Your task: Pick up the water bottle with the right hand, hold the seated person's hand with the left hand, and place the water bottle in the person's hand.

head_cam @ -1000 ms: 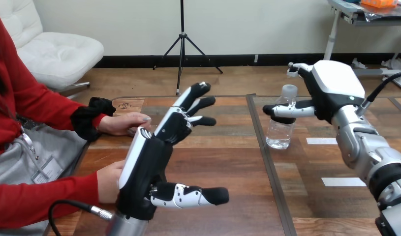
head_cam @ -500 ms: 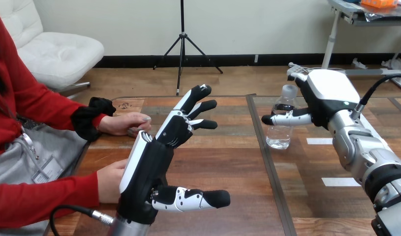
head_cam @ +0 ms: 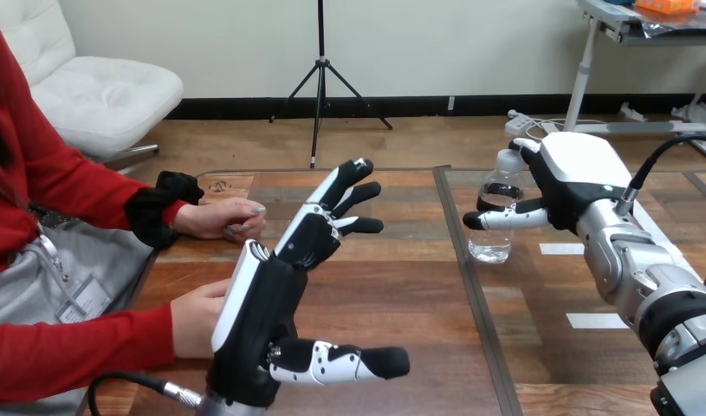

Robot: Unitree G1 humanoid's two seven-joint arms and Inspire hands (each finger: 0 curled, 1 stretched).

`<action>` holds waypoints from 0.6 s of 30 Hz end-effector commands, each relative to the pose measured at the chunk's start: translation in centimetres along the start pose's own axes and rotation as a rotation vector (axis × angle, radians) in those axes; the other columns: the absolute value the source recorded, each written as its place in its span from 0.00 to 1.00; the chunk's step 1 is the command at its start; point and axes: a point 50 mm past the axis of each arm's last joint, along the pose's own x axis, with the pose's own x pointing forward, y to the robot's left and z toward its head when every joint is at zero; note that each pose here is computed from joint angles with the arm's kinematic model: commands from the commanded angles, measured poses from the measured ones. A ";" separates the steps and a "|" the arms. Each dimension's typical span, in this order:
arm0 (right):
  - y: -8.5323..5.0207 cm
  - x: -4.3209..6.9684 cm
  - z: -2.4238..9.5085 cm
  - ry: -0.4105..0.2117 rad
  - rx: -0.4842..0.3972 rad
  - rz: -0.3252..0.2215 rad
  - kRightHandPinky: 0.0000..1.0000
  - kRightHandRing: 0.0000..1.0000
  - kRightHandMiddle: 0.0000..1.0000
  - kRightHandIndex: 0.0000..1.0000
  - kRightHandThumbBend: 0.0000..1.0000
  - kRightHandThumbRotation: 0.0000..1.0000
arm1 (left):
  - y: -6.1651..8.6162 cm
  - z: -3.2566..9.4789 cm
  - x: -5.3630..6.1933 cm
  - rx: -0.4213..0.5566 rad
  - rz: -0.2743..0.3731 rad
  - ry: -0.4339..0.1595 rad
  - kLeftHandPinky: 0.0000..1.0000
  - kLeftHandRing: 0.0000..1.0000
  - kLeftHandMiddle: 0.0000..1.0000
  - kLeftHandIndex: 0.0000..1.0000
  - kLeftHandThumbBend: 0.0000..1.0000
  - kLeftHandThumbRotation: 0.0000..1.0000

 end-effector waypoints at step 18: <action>-0.8 0.5 0.7 -0.001 -0.005 0.001 0.50 0.56 0.59 0.62 1.00 0.49 | 0.0 1.2 0.4 0.049 0.046 -0.069 0.75 0.88 0.93 0.92 1.00 0.52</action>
